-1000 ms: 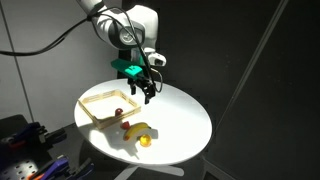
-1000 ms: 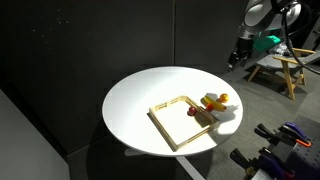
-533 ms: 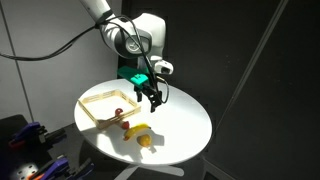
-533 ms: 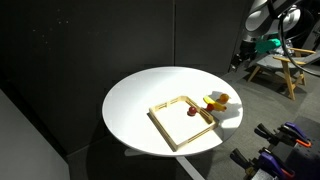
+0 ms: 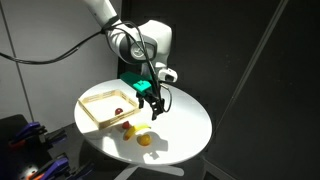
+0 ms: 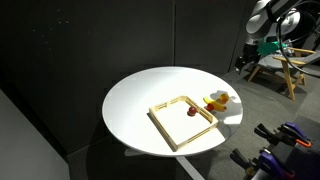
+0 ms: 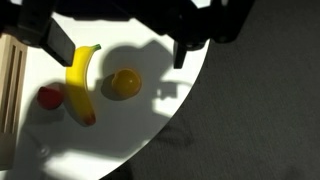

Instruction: Pick up the yellow lemon toy and put it in the wooden tray

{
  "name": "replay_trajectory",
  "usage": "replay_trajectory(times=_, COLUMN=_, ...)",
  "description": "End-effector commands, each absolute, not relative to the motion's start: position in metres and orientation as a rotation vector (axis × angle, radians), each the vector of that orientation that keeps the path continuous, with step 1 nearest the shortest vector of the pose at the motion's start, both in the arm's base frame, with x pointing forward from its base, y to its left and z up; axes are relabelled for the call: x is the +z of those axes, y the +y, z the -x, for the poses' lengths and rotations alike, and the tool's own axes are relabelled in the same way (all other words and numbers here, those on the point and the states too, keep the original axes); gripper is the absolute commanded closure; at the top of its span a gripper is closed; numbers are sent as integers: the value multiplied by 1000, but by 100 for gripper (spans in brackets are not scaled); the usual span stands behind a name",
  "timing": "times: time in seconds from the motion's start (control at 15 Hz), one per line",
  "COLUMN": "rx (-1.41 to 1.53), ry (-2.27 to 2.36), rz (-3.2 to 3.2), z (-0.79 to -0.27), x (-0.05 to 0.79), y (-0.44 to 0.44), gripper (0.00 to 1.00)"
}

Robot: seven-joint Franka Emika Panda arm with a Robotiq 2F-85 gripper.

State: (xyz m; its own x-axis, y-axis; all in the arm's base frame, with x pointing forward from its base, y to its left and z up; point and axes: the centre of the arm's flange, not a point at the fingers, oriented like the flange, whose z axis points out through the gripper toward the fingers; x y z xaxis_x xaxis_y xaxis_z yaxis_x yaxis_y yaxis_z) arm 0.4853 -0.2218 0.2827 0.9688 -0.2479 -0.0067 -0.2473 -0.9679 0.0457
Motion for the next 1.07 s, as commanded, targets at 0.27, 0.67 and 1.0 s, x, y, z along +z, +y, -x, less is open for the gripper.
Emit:
replay_trajectory(times=0.27, rx=-22, ry=-387, rz=-3073, z=-486, x=283, y=-222, gripper=0)
replay_trajectory(times=0.67, rx=-27, ry=-338, rz=-3097, z=-494, x=267, y=-213, gripper=0)
replay_trajectory(times=1.0, rx=-36, ry=-305, rz=-3088, z=-506, x=248, y=-203, gripper=0)
